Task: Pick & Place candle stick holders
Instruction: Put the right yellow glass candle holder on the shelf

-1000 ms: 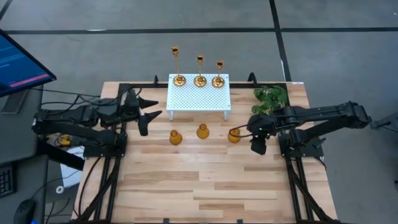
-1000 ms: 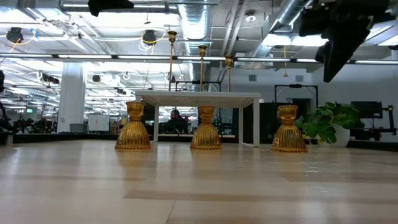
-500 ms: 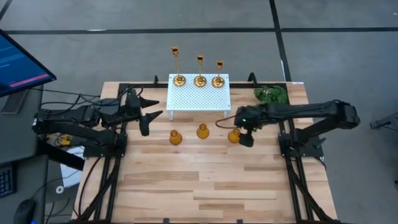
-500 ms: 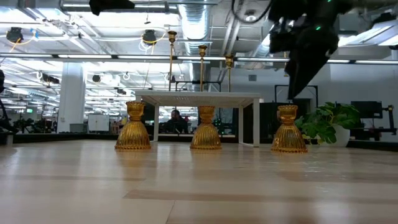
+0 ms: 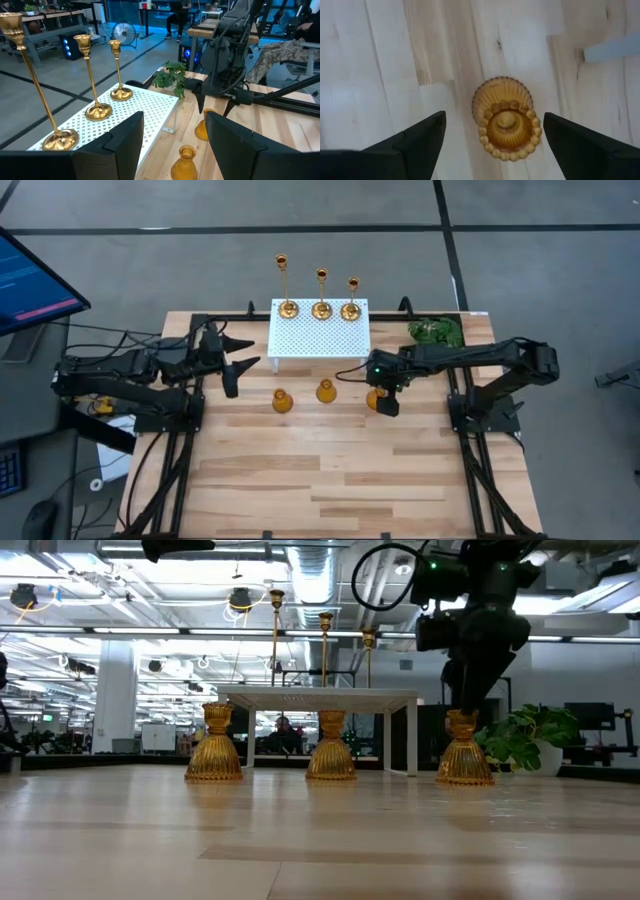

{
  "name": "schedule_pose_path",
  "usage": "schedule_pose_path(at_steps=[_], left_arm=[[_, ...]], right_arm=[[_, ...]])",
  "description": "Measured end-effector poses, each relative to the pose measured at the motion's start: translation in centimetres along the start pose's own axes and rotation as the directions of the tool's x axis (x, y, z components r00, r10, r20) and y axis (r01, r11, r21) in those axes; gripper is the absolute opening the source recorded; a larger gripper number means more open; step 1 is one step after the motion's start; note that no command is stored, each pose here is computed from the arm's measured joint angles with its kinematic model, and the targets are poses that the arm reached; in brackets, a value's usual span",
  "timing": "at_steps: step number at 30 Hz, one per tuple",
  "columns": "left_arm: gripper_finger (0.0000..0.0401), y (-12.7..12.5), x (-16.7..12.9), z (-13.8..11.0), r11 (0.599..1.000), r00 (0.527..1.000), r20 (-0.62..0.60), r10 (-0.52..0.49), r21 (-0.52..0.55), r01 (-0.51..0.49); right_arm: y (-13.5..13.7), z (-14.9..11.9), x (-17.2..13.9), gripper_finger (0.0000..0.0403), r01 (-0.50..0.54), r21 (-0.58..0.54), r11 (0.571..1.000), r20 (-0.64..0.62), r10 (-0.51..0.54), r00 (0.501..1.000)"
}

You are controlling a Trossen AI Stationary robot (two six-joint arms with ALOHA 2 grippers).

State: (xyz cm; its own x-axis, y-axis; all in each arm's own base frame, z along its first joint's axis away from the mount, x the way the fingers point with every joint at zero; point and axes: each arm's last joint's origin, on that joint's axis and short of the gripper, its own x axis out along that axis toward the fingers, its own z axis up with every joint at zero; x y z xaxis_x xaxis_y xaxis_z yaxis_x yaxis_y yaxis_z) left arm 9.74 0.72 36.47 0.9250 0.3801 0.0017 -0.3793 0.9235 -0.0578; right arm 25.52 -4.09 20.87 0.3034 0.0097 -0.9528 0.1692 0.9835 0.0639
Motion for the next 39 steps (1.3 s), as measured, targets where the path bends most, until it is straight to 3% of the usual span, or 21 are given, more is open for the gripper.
schedule_pose_path(at_steps=[9,29,32,39], left_arm=[[0.0214,0.0,0.0,0.0,1.000,1.000,0.002,0.000,-0.001,0.000],[0.0214,0.0,0.0,0.0,1.000,1.000,0.002,-0.001,-0.001,0.001],[0.0214,0.0,0.0,0.0,1.000,1.000,0.002,-0.001,-0.001,0.001],[0.0214,0.0,0.0,0.0,1.000,1.000,0.002,-0.001,0.018,0.001]], right_arm=[[0.0,0.2,0.0,0.0297,0.005,0.001,1.000,0.017,-0.005,1.000],[0.3,0.2,2.0,0.0160,0.005,-0.015,1.000,-0.075,-0.006,0.997],[0.5,0.1,1.6,0.0156,0.004,-0.016,1.000,-0.062,-0.005,0.998],[0.5,0.8,0.6,0.0192,0.035,0.004,0.999,-0.012,-0.035,0.999]])
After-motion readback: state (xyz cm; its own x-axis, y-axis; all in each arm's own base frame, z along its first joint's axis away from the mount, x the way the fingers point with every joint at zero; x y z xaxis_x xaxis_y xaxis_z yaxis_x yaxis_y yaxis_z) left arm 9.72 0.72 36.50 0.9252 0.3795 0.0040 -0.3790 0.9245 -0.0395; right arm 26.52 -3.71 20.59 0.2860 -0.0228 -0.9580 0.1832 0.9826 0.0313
